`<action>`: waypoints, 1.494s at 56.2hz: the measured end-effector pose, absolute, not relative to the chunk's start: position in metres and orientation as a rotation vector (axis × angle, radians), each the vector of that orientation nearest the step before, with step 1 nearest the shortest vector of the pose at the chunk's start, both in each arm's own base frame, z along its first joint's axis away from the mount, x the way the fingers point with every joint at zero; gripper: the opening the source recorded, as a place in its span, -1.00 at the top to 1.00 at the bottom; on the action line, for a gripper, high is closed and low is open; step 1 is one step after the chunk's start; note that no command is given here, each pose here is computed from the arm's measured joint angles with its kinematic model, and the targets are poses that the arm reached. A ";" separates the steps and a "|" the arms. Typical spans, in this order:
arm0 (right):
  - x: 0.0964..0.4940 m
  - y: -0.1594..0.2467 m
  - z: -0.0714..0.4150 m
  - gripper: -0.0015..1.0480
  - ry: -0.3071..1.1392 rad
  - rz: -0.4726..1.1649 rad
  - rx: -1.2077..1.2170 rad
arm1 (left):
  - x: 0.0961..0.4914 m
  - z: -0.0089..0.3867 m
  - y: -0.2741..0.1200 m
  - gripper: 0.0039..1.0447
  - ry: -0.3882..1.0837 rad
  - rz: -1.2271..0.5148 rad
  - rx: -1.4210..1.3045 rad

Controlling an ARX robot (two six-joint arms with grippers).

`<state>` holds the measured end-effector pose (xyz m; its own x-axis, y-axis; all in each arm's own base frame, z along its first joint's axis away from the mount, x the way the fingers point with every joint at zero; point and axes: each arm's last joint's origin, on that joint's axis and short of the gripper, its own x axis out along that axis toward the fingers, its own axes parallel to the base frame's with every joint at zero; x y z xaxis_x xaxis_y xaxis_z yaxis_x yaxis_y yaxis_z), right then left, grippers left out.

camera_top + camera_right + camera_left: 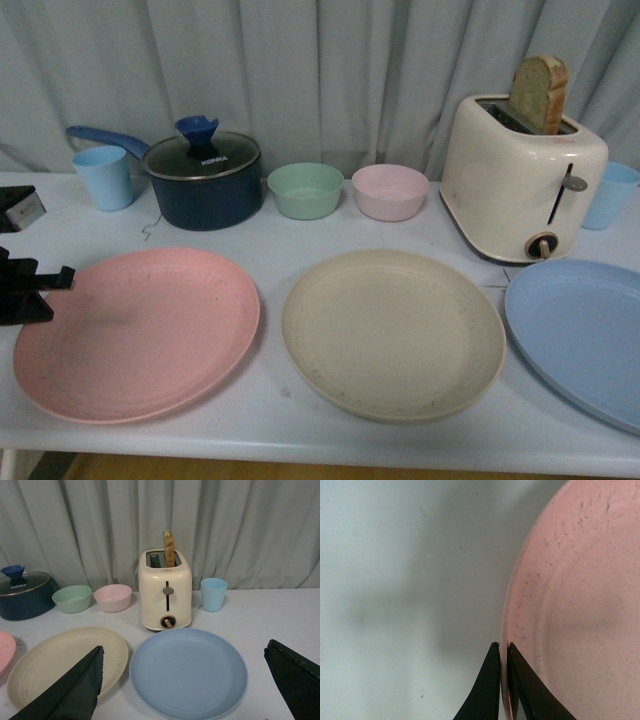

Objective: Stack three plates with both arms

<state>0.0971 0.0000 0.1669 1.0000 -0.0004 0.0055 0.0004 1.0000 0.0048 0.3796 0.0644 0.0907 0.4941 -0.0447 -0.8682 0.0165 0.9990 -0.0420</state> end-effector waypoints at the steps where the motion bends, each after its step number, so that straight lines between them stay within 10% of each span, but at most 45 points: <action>1: 0.097 0.000 0.167 -0.87 -0.006 -0.001 0.005 | 0.379 0.093 0.065 0.95 1.050 -0.036 -0.029; 27: 0.097 0.000 0.167 -0.87 -0.006 0.000 0.005 | 0.362 0.163 0.077 0.95 0.937 0.017 -0.030; 48: 0.097 0.000 0.167 -0.87 -0.006 0.000 0.005 | 0.352 0.226 0.013 0.95 0.766 -0.118 -0.027; 84: 0.097 0.000 0.167 -0.87 -0.006 -0.001 0.005 | 0.389 0.138 -0.123 0.95 0.985 -0.194 -0.197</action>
<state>0.0971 0.0000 0.1669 1.0000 -0.0008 0.0055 0.0007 1.0000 0.0048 0.3893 -0.1230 0.1378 0.5386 -0.2508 -0.8044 0.0735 0.9650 -0.2517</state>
